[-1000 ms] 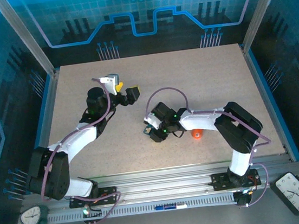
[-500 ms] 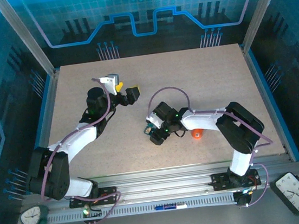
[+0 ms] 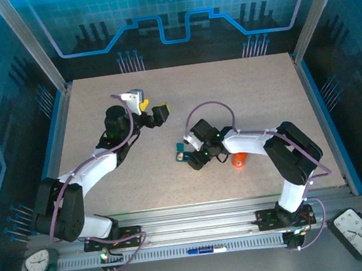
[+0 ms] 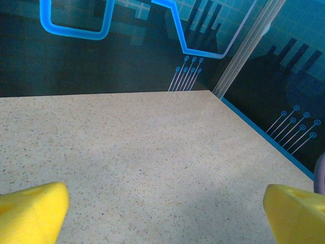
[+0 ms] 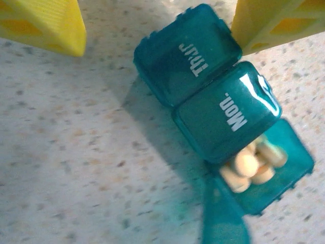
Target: Sort the pills into containers
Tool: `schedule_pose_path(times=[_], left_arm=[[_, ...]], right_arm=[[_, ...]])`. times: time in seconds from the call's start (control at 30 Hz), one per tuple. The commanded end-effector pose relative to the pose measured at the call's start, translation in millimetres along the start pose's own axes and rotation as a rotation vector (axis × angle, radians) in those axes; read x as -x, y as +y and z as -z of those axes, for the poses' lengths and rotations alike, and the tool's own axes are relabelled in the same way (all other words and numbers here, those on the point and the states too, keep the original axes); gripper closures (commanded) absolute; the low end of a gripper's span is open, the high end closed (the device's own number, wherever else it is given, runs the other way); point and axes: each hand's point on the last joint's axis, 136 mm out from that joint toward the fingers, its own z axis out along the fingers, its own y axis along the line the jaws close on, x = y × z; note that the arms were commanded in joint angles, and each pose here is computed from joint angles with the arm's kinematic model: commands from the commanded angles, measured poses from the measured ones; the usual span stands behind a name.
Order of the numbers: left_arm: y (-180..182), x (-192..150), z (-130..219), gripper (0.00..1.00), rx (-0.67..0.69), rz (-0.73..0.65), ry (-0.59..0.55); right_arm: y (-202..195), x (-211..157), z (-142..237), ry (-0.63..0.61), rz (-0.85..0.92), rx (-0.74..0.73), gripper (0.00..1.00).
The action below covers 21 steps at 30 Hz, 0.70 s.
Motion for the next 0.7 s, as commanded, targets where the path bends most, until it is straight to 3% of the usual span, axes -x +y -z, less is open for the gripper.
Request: schedule_pose_path(times=[0.0,0.3,0.67], left_arm=[[-6,21,3,0.01,-0.017,-0.001,-0.044],[-5,16,1,0.01,-0.024,-0.003,-0.030],[2,-23,-18,0.03,-0.031,0.020,0.200]], right_arm=[[-17,11,5,0.000,-0.047,-0.054,0.26],[-12,36,30,-0.084,-0.099,-0.016,0.26],[-19,42,25,-0.048,-0.297,0.018,0.25]])
